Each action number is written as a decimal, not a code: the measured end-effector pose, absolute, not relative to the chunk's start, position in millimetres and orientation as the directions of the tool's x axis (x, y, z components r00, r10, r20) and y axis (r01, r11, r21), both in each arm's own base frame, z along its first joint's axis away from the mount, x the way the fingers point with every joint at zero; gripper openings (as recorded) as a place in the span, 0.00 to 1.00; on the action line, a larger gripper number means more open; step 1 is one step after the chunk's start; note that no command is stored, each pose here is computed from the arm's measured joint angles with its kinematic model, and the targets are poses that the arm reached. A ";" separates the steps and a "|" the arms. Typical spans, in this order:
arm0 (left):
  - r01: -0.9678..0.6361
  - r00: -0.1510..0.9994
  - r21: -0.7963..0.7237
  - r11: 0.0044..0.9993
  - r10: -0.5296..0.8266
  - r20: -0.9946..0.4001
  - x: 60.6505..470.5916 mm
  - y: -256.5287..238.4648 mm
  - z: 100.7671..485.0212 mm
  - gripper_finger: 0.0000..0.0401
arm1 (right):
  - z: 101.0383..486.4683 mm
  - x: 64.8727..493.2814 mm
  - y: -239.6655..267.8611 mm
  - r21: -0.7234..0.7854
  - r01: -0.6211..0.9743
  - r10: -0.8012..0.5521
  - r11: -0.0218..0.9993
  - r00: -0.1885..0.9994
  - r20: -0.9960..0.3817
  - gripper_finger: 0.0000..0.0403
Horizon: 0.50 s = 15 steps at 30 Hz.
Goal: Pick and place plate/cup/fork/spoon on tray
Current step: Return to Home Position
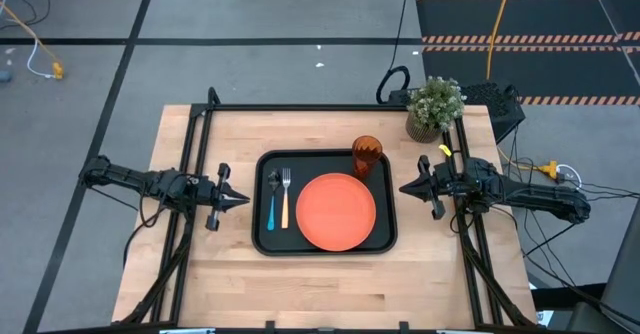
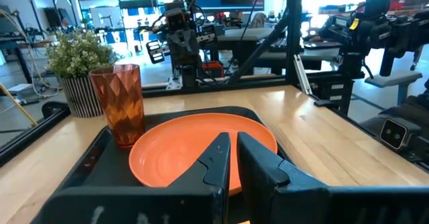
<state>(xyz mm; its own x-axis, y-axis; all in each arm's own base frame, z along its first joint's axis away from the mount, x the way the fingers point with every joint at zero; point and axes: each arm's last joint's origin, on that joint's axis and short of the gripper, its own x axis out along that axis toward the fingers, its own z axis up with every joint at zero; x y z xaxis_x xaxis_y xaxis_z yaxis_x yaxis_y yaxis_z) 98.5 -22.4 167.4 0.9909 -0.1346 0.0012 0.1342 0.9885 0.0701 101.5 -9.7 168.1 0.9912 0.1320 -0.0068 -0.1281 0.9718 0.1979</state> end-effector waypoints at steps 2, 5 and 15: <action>0.134 0.991 0.067 0.989 -0.135 0.001 98.5 -22.4 167.4 0.08 | 168.1 101.5 -9.7 0.198 -0.128 0.132 0.972 0.991 -0.007 0.00; 0.134 0.991 0.070 0.988 -0.135 0.001 98.5 -22.4 167.4 0.08 | 168.1 101.5 -9.7 0.198 -0.128 0.132 0.972 0.991 -0.007 0.00; 0.134 0.991 0.069 0.989 -0.134 0.001 98.5 -22.4 167.4 0.08 | 168.1 101.5 -9.7 0.198 -0.128 0.132 0.972 0.991 -0.007 0.00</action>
